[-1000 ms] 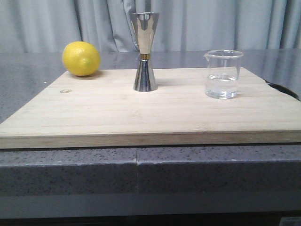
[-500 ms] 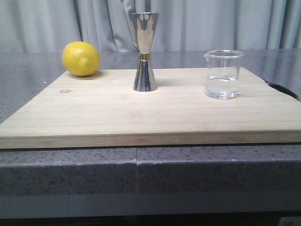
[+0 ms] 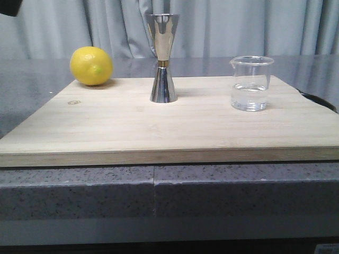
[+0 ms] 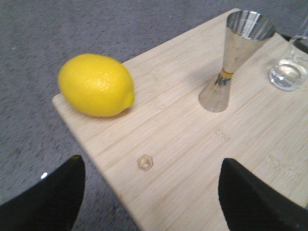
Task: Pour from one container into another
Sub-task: 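Move the left gripper forward to the steel jigger's upper cup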
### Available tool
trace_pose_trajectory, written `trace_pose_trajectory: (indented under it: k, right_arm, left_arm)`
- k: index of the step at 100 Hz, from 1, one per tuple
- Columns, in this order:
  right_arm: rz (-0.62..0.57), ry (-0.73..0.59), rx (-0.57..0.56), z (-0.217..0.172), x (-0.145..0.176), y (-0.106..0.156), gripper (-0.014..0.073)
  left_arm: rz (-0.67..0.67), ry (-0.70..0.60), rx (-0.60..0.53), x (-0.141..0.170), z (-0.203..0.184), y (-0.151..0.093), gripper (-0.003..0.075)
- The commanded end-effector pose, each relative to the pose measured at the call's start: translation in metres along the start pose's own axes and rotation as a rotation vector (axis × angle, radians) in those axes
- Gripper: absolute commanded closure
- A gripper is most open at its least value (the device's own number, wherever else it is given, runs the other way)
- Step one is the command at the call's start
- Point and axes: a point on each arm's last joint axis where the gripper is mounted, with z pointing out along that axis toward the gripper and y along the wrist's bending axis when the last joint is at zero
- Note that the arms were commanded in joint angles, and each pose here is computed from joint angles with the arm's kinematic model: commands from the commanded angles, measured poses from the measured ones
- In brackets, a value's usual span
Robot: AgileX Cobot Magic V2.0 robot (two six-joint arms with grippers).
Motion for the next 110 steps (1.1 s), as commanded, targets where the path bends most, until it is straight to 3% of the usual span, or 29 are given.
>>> trace_pose_trajectory:
  k: [1,14,33,82,110]
  right_arm:
    - [-0.007,-0.091,0.004,-0.004,-0.016,-0.001,-0.0045]
    - [-0.007,-0.094,0.004,-0.004,-0.016,-0.001,-0.0045]
    - [-0.007,-0.094,0.004,-0.004,-0.016,-0.001,-0.0045]
    - [-0.007,-0.094,0.004,-0.004,-0.016,-0.001,-0.0045]
    - [-0.007,-0.094,0.004,-0.004,-0.016,-0.001,-0.0045]
  left_arm:
    - [0.055,-0.136,0.098,-0.017,0.009,0.001,0.0187]
    - [0.083,-0.207,0.250,-0.012,0.032,0.007,0.0187]
    - [0.109,-0.272,0.368,-0.003,0.056,0.016,0.0187]
    - [0.124,-0.460,0.394,-0.006,0.097,0.012,0.0187]
    - [0.181,-0.467,0.443,-0.002,0.117,-0.004,0.0187]
